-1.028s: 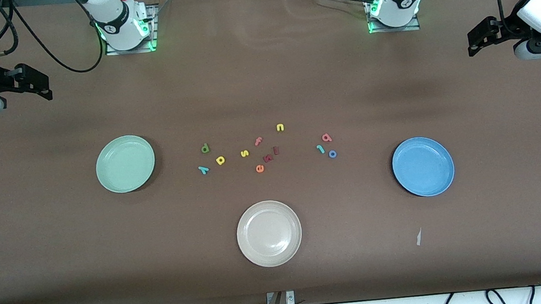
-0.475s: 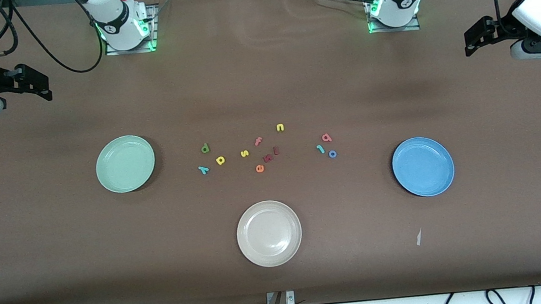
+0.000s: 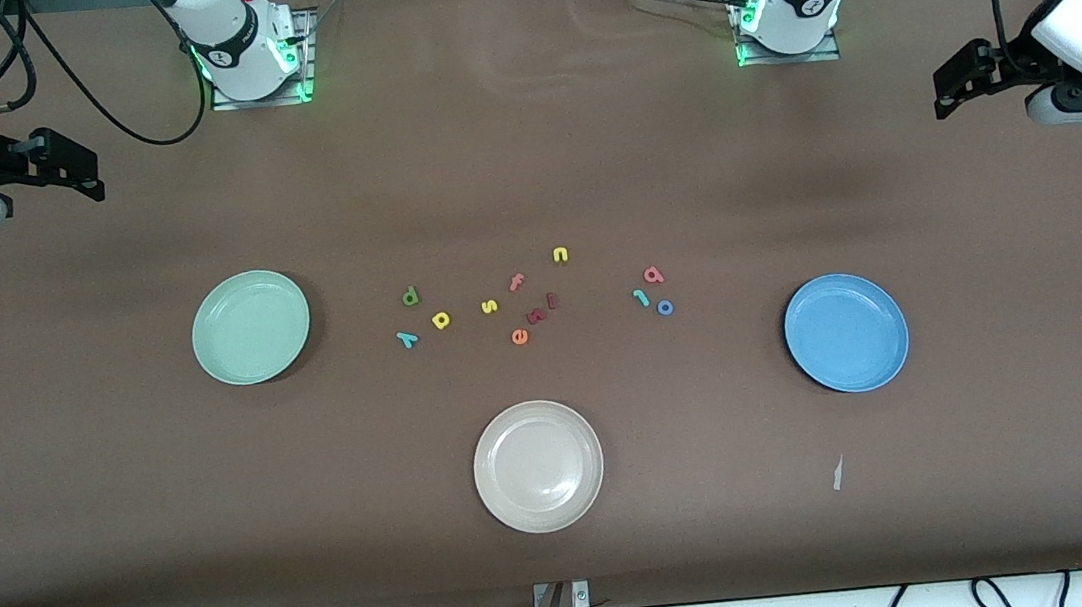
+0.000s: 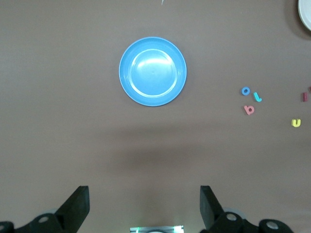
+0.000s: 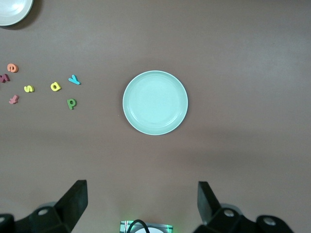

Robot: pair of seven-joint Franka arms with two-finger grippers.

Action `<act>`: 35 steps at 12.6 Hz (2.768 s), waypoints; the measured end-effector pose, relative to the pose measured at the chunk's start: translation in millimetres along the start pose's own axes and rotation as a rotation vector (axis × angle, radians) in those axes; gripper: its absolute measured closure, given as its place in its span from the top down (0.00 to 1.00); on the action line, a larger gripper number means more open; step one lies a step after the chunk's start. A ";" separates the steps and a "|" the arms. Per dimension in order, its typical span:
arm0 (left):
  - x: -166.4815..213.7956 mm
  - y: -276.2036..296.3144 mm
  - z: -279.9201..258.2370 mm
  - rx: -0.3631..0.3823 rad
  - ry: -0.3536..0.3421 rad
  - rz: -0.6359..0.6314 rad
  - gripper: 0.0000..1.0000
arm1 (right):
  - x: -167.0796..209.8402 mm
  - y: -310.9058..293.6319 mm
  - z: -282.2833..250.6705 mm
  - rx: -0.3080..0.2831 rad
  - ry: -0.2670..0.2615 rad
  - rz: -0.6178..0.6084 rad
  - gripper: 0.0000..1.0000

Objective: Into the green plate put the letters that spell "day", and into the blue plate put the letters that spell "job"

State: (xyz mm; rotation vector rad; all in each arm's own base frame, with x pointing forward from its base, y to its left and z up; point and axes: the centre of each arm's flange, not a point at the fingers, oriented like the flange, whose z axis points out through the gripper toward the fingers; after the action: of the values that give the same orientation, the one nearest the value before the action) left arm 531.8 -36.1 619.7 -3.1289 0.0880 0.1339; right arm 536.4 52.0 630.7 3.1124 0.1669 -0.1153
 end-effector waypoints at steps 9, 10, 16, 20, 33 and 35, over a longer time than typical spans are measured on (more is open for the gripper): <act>18.6 -1.3 13.9 -0.004 0.015 0.000 1.00 | 0.1 -0.6 0.1 0.001 0.000 0.006 1.00; 18.6 -1.3 13.4 -0.004 0.016 0.000 1.00 | 0.2 -0.6 0.2 0.001 0.000 0.006 1.00; 18.9 -1.3 13.1 -0.004 0.017 0.000 1.00 | 0.3 -0.6 0.2 0.001 0.000 0.006 1.00; 18.9 -1.3 13.1 -0.004 0.017 0.000 1.00 | 0.3 -0.7 0.2 0.001 0.000 0.006 1.00; 20.7 -1.5 6.6 -0.005 0.032 0.000 1.00 | 1.4 -2.5 0.1 0.012 0.007 0.005 1.00; 21.0 -1.5 6.5 -0.005 0.032 0.000 1.00 | 1.5 -2.5 0.1 0.012 0.007 0.005 1.00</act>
State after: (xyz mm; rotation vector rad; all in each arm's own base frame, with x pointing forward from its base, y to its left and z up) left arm 552.1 -35.7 611.4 -3.1365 0.0873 0.0841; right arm 537.6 54.7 630.5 3.1249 0.1595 -0.1063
